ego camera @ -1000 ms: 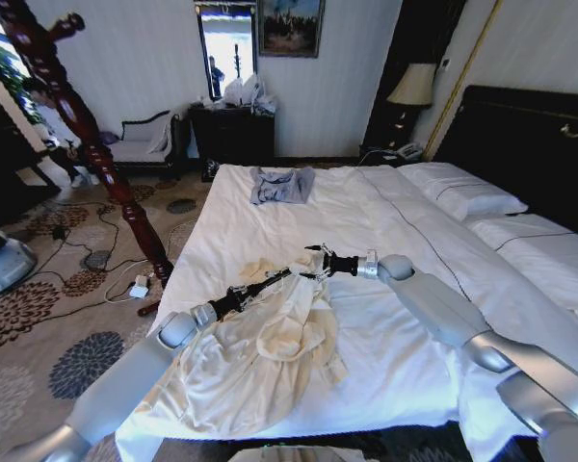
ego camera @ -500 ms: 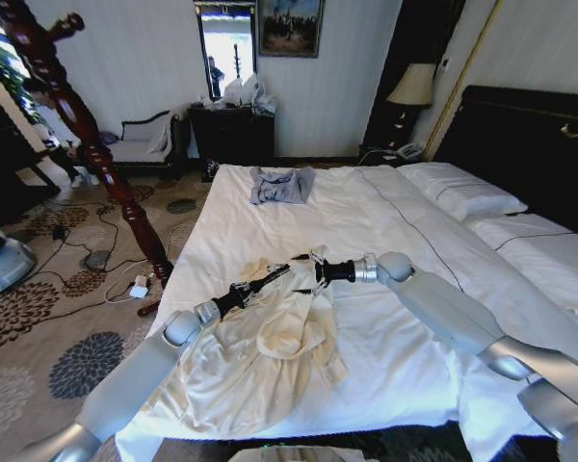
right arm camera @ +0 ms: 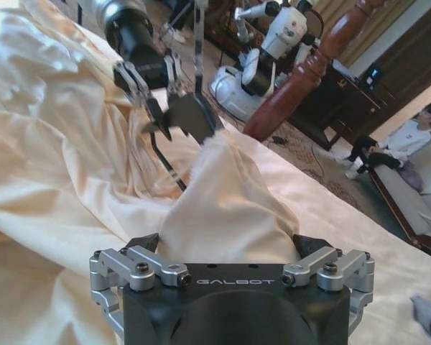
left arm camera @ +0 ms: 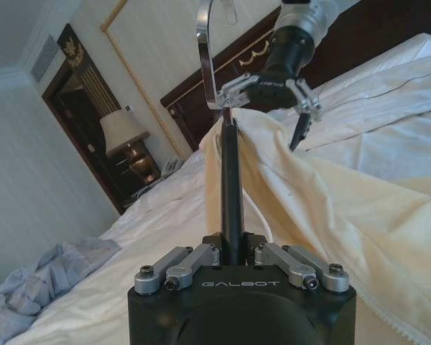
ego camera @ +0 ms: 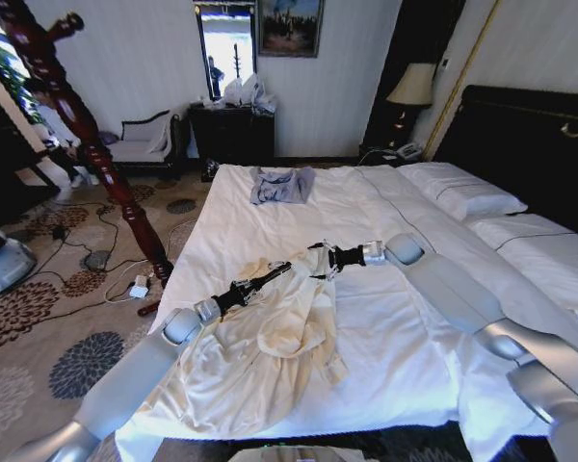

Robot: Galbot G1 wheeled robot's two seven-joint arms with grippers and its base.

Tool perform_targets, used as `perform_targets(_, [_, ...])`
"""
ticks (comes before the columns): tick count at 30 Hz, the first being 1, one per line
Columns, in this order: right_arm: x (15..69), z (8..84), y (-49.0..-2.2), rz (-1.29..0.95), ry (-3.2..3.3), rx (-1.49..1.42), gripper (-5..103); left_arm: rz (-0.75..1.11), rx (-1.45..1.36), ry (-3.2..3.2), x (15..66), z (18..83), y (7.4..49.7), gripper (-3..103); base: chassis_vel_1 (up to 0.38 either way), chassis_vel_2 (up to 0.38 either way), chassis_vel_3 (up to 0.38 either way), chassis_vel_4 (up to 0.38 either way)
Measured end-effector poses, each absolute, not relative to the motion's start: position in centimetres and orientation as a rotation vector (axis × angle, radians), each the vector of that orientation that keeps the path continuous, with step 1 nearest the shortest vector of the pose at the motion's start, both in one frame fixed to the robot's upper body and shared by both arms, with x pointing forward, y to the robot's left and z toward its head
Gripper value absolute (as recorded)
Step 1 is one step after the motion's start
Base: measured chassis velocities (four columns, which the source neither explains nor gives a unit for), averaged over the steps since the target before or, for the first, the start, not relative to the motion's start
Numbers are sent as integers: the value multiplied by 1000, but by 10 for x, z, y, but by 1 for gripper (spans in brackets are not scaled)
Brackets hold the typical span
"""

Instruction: Pick up the clothes from the bed and hang them on the clothes hanger.

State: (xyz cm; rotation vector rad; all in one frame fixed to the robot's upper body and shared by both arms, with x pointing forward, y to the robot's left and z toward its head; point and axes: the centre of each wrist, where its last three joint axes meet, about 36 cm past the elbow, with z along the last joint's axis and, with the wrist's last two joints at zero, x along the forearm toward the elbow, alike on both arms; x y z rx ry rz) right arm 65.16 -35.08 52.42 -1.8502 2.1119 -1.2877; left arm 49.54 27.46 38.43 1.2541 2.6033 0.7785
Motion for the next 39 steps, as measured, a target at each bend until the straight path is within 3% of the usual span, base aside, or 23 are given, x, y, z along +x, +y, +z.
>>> perform_targets(8, [668, 537, -348, -1387, 2054, -1820, 101, 773, 1270, 2595, 494, 383, 270, 15, 0, 0, 0, 0])
perform_targets(17, [665, 537, -339, -1379, 2000, -1887, 76, 769, 1274, 2592, 493, 384, 267, 15, 0, 0, 0, 0])
perform_targets(18, [664, 535, -339, -1375, 1994, -1896, 65, 770, 1275, 2590, 493, 384, 267, 15, 0, 0, 0, 0])
perform_targets(21, [663, 533, -339, -1364, 1986, -1897, 60, 770, 1276, 2590, 493, 385, 267, 15, 0, 0, 0, 0])
perform_targets(24, [663, 529, -337, -1347, 1972, -1890, 44, 767, 1280, 2589, 492, 384, 266, 15, 0, 0, 0, 0])
perform_targets(26, [663, 528, -336, -1342, 1969, -1887, 44, 766, 1282, 2589, 492, 384, 266, 15, 0, 0, 0, 0])
perform_targets(28, [663, 528, -336, -1342, 1966, -1881, 27, 765, 1284, 2586, 492, 384, 264, 15, 0, 0, 0, 0])
perform_targets(39, [660, 531, -343, -1319, 1953, -1871, 23, 757, 1271, 2575, 496, 394, 267, 15, 0, 0, 0, 0])
